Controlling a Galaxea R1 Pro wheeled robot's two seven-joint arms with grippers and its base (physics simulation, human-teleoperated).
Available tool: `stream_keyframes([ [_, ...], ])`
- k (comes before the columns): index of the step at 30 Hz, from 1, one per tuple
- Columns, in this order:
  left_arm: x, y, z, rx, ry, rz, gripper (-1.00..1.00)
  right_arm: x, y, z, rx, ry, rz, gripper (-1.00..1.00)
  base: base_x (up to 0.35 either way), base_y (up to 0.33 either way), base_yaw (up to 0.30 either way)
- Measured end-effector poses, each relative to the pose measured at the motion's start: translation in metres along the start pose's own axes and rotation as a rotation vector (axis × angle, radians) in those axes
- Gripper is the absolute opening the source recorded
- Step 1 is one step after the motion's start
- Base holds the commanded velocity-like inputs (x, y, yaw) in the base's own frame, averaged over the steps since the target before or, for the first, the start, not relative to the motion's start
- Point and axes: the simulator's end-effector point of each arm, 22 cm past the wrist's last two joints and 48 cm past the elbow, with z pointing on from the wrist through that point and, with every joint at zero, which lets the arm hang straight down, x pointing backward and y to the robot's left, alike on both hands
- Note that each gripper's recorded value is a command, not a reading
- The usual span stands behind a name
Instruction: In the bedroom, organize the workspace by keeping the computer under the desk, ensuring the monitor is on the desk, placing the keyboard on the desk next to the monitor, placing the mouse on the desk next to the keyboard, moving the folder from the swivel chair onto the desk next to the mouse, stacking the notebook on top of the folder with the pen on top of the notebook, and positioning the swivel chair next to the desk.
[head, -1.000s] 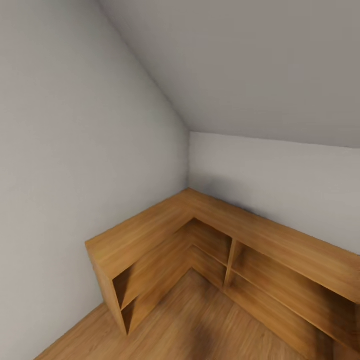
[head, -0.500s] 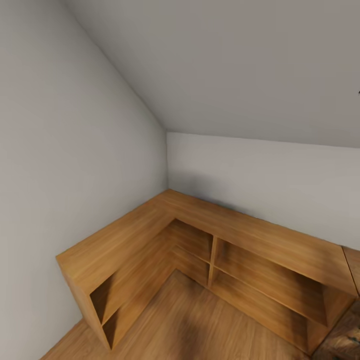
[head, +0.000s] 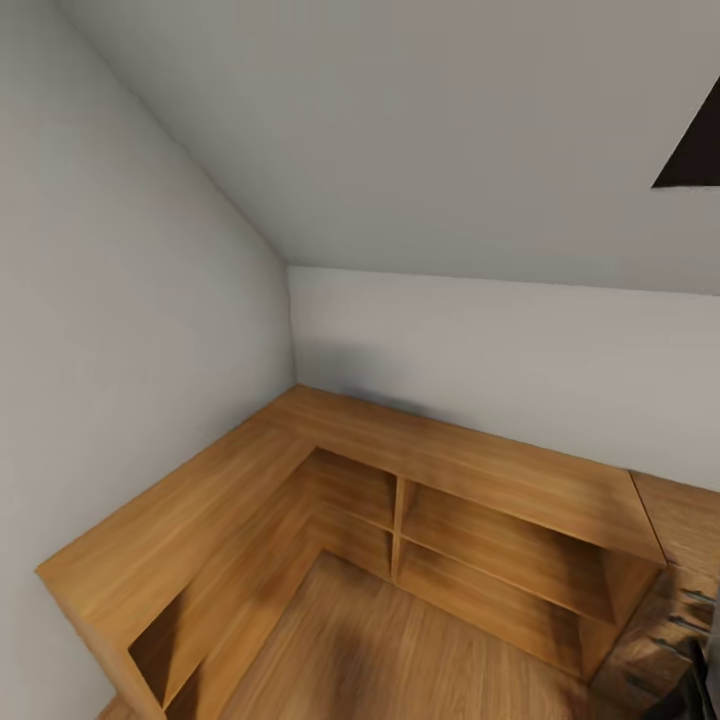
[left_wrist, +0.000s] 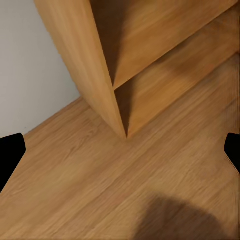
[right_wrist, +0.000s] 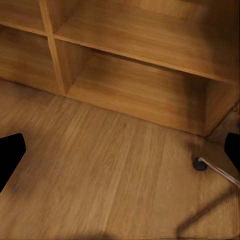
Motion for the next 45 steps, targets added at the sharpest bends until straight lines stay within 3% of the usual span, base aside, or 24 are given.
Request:
stream_keyframes([
  [21,0.0004,0.0004,-0.0002,-0.001,0.001,0.001,1.0,0.0028,-0.0001,-0.0002,0.0,0.012,-0.002,1.0,0.01,0.008,-0.299],
  [45,0.0001,0.0005,-0.0002,-0.002,0.0,0.0,1.0,0.0029,0.0,-0.0002,0.0,0.013,-0.002,1.0,0.191,0.224,-0.299],
])
